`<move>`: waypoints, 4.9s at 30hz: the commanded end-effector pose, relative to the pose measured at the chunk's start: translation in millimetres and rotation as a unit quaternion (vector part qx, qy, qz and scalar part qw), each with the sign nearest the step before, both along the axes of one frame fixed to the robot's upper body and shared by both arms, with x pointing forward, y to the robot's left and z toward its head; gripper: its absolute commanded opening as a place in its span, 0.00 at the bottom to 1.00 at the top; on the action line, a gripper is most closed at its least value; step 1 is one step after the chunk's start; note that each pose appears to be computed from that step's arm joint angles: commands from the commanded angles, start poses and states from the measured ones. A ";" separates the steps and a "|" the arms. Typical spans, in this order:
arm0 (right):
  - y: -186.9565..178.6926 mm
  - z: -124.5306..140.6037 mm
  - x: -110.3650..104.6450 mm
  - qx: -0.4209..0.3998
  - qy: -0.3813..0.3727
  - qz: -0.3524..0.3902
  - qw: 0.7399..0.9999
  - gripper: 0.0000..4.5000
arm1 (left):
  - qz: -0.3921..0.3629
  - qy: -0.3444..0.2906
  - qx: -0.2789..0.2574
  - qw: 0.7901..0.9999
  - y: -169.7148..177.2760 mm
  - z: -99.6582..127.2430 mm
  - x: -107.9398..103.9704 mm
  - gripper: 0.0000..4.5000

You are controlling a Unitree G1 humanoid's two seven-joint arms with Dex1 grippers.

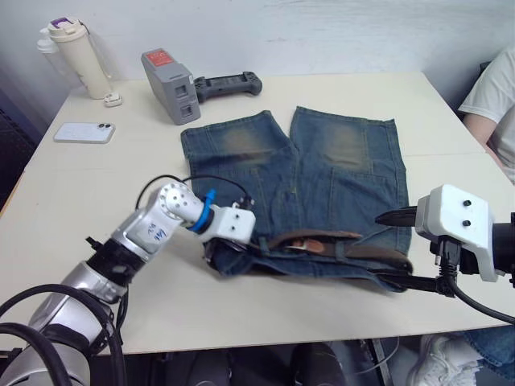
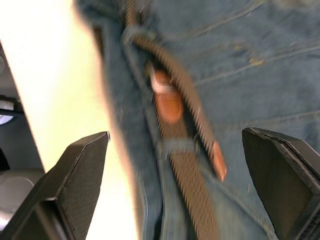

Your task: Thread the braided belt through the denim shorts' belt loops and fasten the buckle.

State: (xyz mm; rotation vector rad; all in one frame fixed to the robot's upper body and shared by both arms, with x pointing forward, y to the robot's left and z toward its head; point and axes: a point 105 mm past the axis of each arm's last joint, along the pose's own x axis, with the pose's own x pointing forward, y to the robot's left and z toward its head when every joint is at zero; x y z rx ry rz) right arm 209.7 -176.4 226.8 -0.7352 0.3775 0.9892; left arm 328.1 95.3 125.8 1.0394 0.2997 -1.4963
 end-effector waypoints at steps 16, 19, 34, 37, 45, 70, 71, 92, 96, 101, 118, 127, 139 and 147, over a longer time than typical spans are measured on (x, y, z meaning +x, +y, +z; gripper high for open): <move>11.3 2.8 12.3 0.012 -0.036 0.021 0.999 1.00 | 0.111 0.112 0.003 0.988 90.1 8.3 10.0 0.41; 12.4 5.7 13.6 0.020 -0.035 0.026 0.999 1.00 | 0.133 0.115 -0.031 0.984 94.8 26.4 10.3 0.63; 15.7 5.5 26.5 0.021 -0.034 0.031 0.999 1.00 | 0.105 0.098 -0.157 0.977 18.0 107.8 -6.2 0.99; 9.7 -3.0 51.8 -0.009 -0.089 -0.006 0.996 1.00 | 0.109 0.063 -0.156 0.980 -16.9 102.2 1.8 0.99; 35.0 -19.9 96.7 0.035 -0.130 -0.025 0.991 1.00 | 0.130 0.042 -0.153 0.979 -28.8 98.6 7.8 0.99; 45.1 -73.0 125.2 0.013 -0.091 -0.011 0.996 0.02 | 0.158 0.031 -0.150 0.975 -5.3 92.7 -1.7 1.00; 46.3 -67.0 125.7 0.008 -0.106 -0.004 0.994 0.02 | 0.158 0.032 -0.154 0.975 -6.8 93.6 -1.2 1.00; 84.8 -1.3 105.9 -0.025 -0.122 0.052 0.991 0.02 | 0.175 0.029 -0.187 0.966 -34.0 97.3 14.1 1.00; 78.7 -6.8 108.3 -0.032 -0.105 0.028 0.994 0.02 | 0.169 0.022 -0.183 0.968 -35.9 99.7 13.7 1.00; 71.4 -13.4 110.3 -0.041 -0.091 0.005 0.995 0.02 | 0.166 0.015 -0.170 0.971 -33.2 96.6 14.2 1.00; 79.9 -5.7 99.2 -0.003 -0.069 0.014 0.998 0.00 | 0.159 0.025 -0.166 0.973 -39.8 86.2 12.4 0.00; 81.3 -4.6 97.7 0.003 -0.065 0.014 0.998 0.00 | 0.131 0.031 -0.165 0.977 -45.9 85.5 6.7 0.24; 77.4 -5.9 96.5 -0.004 -0.064 0.010 0.998 0.00 | 0.143 0.000 -0.150 0.978 -39.2 84.3 11.2 0.77; 74.5 -7.3 96.3 -0.008 -0.063 0.007 0.998 0.00 | 0.144 0.004 -0.156 0.977 -37.6 88.0 12.7 0.10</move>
